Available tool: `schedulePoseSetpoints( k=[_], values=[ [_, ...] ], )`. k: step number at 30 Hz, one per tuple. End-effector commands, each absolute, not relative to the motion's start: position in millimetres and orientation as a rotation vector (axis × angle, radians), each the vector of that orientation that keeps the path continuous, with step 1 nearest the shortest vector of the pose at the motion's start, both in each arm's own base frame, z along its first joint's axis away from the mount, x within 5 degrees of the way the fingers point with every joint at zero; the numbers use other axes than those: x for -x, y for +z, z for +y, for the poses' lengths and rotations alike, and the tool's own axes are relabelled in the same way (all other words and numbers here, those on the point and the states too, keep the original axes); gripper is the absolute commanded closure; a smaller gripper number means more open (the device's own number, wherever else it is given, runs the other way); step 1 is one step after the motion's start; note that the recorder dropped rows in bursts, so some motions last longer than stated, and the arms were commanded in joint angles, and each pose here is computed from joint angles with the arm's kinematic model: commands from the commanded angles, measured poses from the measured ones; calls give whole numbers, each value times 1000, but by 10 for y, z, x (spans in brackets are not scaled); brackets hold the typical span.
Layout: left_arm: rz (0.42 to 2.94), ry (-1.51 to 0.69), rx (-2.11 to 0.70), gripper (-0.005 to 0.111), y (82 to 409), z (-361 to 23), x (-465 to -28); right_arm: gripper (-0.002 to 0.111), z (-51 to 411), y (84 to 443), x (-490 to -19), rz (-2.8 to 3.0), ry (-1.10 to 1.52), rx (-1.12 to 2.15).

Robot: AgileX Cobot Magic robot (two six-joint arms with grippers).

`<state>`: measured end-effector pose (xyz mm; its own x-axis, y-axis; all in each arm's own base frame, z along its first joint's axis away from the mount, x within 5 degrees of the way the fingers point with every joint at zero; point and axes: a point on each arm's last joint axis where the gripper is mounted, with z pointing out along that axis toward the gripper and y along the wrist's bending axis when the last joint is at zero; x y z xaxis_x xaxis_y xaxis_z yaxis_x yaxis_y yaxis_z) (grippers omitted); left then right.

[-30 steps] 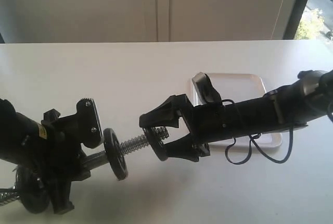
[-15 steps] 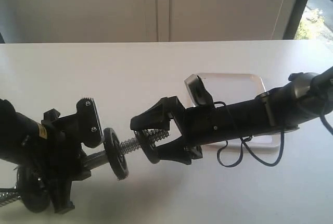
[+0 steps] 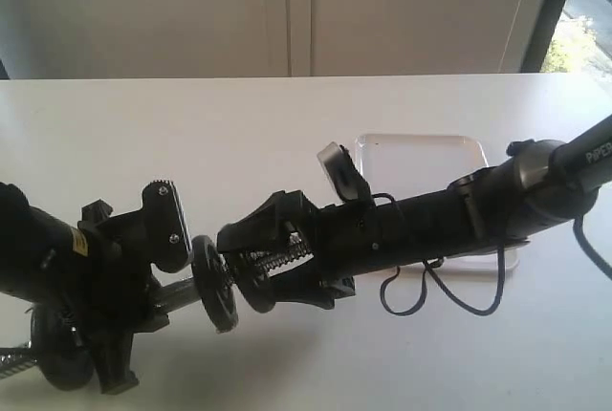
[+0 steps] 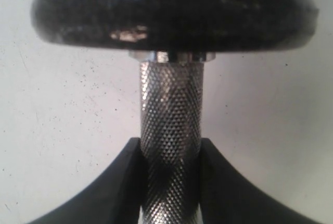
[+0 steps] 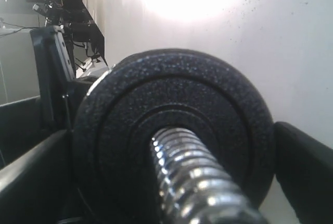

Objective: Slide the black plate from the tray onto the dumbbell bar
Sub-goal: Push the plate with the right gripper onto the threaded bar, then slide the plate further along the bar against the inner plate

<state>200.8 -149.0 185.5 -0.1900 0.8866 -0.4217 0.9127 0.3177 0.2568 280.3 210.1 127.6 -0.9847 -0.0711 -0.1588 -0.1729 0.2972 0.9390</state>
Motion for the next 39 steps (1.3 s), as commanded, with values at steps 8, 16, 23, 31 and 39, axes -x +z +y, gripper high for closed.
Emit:
schedulePoseSetpoints(
  k=[8,16,23,31,39],
  values=[
    [1992,-92,-1412,107,2108,-1584,-2080,107,2285,1405,-2617,2346,1938,457],
    [1989,-91,-1409,107,2110,-1584,-2083,52,2285,1405,-2617,2348,1939,455],
    [1988,-90,-1408,107,2111,-1585,-2084,3,2285,1405,-2617,2348,1939,455],
    [1986,-90,-1406,107,2112,-1585,-2085,3,2285,1405,-2617,2348,1939,455],
    [1986,-90,-1406,107,2112,-1585,-2085,3,2178,1394,-2686,2355,1915,438]
  ],
)
